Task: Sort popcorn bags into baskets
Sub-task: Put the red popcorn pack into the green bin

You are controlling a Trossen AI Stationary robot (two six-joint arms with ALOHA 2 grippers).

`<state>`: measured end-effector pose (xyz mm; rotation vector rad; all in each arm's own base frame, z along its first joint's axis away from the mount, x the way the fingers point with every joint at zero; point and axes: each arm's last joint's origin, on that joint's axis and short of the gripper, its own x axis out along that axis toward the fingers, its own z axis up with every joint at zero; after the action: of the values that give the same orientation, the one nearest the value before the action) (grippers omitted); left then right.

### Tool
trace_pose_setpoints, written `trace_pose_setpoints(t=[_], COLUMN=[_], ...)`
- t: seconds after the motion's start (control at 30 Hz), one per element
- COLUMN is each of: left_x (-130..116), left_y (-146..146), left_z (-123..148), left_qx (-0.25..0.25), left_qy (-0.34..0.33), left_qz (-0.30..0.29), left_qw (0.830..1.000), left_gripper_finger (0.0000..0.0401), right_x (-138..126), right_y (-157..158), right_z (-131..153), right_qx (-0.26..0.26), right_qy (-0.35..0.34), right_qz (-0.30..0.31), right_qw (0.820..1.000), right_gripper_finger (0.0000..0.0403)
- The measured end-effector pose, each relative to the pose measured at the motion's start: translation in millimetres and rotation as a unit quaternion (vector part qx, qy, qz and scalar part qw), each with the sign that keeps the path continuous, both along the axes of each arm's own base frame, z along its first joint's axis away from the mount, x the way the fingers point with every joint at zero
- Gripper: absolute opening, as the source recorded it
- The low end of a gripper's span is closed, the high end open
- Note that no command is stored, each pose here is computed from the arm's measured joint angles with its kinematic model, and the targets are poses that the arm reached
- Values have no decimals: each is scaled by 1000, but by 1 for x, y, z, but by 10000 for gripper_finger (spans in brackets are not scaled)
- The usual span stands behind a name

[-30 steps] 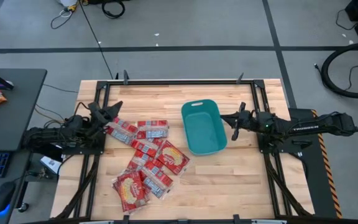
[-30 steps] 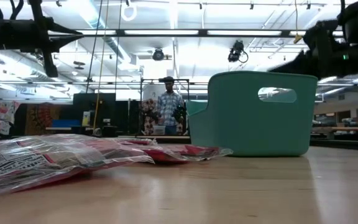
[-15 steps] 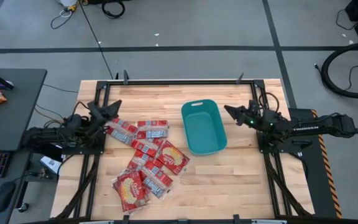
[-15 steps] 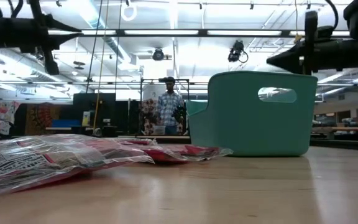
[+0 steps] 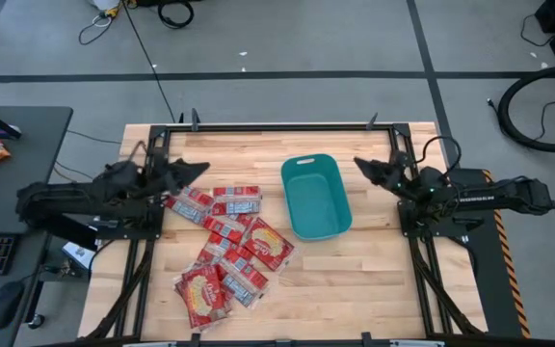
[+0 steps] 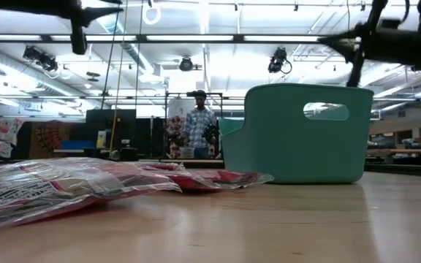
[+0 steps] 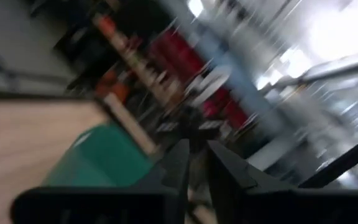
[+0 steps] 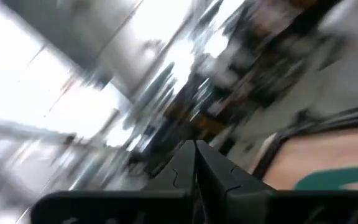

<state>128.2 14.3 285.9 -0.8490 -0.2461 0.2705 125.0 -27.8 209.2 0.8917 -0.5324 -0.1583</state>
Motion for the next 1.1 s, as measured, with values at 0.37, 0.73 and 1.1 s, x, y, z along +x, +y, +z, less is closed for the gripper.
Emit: trace_pose_setpoints(t=[0.37, 0.73, 1.1], left_x=[39, 99, 145], left_y=[0, -11, -21], left_z=[-10, -28, -42], left_qx=[-4, -13, 114], left_qy=[138, 323, 540], left_qz=[-39, -169, -207], left_qw=[990, 931, 807], left_gripper_finger=[129, 128, 217], right_x=[19, 24, 27], right_y=[3, 6, 10], right_z=[55, 89, 90], right_qx=[-79, -139, -143], right_qy=[145, 310, 307], right_qz=[50, 45, 58], right_qw=[985, 939, 939], right_gripper_finger=[18, 18, 18])
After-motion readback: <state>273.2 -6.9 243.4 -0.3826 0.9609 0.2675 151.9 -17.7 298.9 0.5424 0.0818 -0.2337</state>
